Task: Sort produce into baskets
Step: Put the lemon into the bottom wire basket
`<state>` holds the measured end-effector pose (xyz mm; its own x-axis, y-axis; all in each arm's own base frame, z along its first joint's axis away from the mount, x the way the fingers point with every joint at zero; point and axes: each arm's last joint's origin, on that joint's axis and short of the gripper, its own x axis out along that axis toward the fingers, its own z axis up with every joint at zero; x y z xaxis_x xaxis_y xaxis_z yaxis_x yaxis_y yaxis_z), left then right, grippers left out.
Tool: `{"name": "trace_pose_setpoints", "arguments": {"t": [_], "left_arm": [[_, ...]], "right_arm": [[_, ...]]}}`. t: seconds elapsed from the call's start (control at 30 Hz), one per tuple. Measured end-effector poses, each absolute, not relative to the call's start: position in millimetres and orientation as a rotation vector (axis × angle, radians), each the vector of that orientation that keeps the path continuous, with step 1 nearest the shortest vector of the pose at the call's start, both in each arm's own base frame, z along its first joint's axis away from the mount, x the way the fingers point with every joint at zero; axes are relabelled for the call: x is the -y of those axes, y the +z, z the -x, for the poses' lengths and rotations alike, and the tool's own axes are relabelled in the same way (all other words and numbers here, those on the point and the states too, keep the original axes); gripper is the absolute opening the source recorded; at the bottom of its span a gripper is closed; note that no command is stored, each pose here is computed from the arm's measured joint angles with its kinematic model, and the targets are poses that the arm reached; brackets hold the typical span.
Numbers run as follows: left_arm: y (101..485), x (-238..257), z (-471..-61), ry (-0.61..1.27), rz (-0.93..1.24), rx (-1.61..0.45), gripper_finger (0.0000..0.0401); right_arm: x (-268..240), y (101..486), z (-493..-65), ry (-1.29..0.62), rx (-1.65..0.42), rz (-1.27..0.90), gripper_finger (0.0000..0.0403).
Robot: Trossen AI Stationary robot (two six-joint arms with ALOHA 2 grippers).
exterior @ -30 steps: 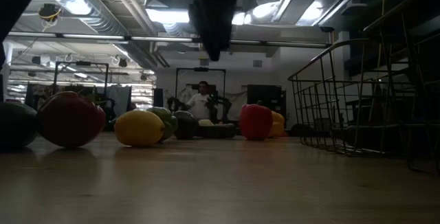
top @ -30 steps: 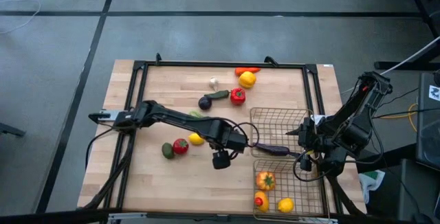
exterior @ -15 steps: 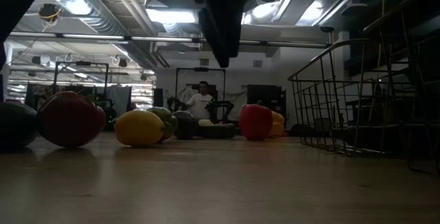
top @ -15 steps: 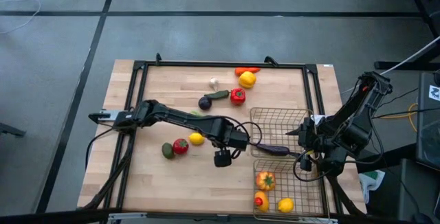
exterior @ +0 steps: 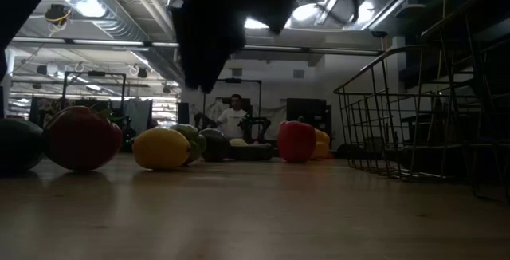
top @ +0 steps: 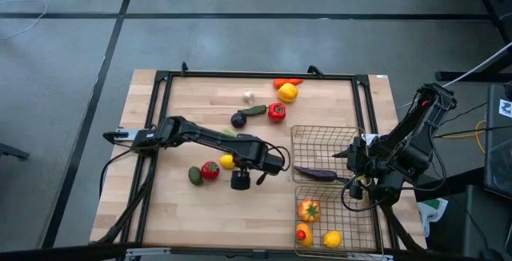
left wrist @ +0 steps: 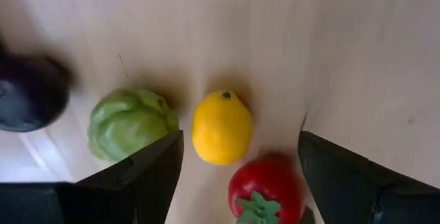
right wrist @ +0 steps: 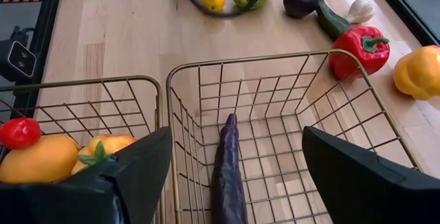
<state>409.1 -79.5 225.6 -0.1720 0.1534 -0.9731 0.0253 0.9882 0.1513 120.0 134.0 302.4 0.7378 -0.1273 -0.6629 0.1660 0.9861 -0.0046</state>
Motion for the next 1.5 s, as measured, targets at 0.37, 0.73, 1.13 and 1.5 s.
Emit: {"name": "trace_pose_setpoints", "arguments": {"t": [0.37, 0.73, 1.13, 1.5], "left_arm": [[189, 72, -395, 0.067, -0.208, -1.897, 0.0283], [163, 63, -386, 0.111, -0.180, -1.955, 0.0283], [144, 64, -389, 0.105, -0.160, -1.876, 0.0282], [142, 63, -385, 0.109, -0.156, -1.903, 0.0222]], "right_arm": [[-134, 302, -120, -0.161, -0.724, -0.056, 0.0325], [-134, 302, -120, -0.161, -0.724, -0.056, 0.0325], [-134, 302, -120, -0.161, -0.724, -0.056, 0.0325], [-134, 302, -120, -0.161, -0.724, -0.056, 0.0325]]}}
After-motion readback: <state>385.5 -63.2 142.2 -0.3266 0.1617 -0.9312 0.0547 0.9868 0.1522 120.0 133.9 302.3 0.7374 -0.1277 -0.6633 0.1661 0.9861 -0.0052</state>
